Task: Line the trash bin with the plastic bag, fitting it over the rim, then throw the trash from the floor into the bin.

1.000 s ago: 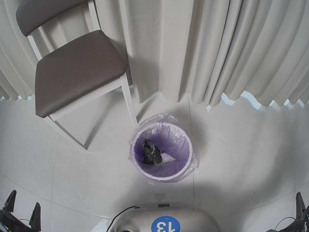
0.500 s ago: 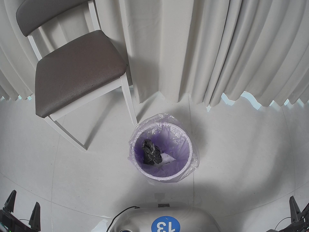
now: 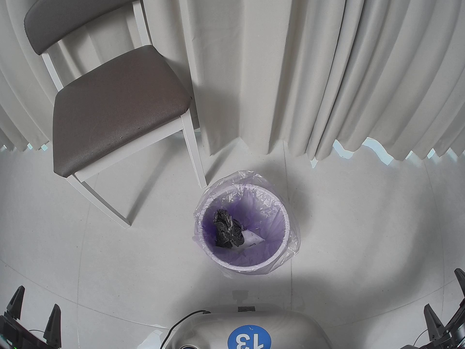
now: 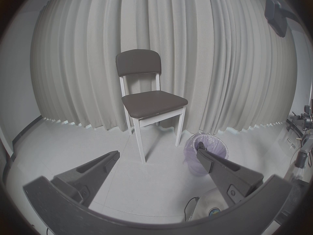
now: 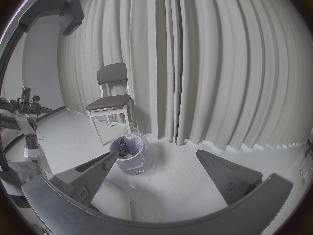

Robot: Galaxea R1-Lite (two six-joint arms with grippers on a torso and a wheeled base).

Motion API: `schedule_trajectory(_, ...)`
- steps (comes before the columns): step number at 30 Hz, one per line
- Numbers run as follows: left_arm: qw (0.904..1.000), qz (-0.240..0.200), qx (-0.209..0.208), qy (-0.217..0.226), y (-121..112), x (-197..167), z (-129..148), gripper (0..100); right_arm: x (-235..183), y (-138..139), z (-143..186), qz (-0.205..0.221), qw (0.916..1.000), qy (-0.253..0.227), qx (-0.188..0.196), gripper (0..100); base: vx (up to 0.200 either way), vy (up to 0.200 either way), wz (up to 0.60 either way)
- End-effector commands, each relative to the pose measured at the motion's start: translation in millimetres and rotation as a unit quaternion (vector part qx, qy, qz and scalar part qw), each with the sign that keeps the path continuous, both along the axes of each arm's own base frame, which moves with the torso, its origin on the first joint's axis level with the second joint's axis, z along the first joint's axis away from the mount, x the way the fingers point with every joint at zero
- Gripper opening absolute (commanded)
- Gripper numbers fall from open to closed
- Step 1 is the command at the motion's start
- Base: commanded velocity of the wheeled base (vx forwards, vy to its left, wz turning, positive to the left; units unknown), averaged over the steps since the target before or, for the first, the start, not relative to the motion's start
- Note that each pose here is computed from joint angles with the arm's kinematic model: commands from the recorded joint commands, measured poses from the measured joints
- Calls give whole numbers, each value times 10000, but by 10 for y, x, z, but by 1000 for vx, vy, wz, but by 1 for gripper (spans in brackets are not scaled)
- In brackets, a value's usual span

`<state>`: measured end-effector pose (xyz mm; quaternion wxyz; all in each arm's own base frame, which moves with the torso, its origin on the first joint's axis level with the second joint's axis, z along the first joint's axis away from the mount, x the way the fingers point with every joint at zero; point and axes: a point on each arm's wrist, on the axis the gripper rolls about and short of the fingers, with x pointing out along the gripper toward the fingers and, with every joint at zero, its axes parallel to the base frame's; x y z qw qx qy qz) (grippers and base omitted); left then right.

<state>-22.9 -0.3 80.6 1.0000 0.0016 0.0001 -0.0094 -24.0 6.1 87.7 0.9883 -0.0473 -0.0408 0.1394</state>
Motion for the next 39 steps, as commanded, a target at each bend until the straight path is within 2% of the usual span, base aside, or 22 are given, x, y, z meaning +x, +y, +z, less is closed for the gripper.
schedule_trajectory(1, 10000, 2, -1, 7, 0, 1, -52, 100, 3, 0, -52, -4, 10000, 26, 15, 100, 0, 0, 0)
schedule_trajectory(7, 10000, 2, -1, 7, 0, 1, -52, 100, 7, -12, -54, -262, 9995, 77, 174, 100, 0, 0, 0)
schedule_trajectory(13, 10000, 2, -1, 7, 0, 1, -52, 100, 7, -14, -54, -300, 9994, 79, 184, 100, 0, 0, 0)
schedule_trajectory(17, 10000, 2, -1, 7, 0, 1, -52, 100, 11, -34, -67, -773, 9969, 110, 107, 100, 0, 0, 0)
schedule_trajectory(19, 10000, 2, -1, 7, 0, 1, -52, 100, 14, -39, -106, -884, 9956, 302, 65, 100, 0, 0, 0)
schedule_trajectory(26, 10000, 2, -1, 7, 0, 1, -52, 100, 13, -40, -109, -898, 9954, 314, 87, 100, 0, 0, 0)
schedule_trajectory(33, 10000, 2, -1, -1, 0, 1, -51, 100, 14, -44, -114, -974, 9941, 376, 299, 100, 0, 0, 0)
schedule_trajectory(36, 10000, 2, -1, 7, 0, 1, -52, 100, 14, -52, -111, -1145, 9910, 398, 566, 100, 0, 0, 0)
schedule_trajectory(39, 10000, 2, -1, 7, 0, 1, -52, 100, 14, -53, -111, -1190, 9904, 398, 583, 100, 0, 0, 0)
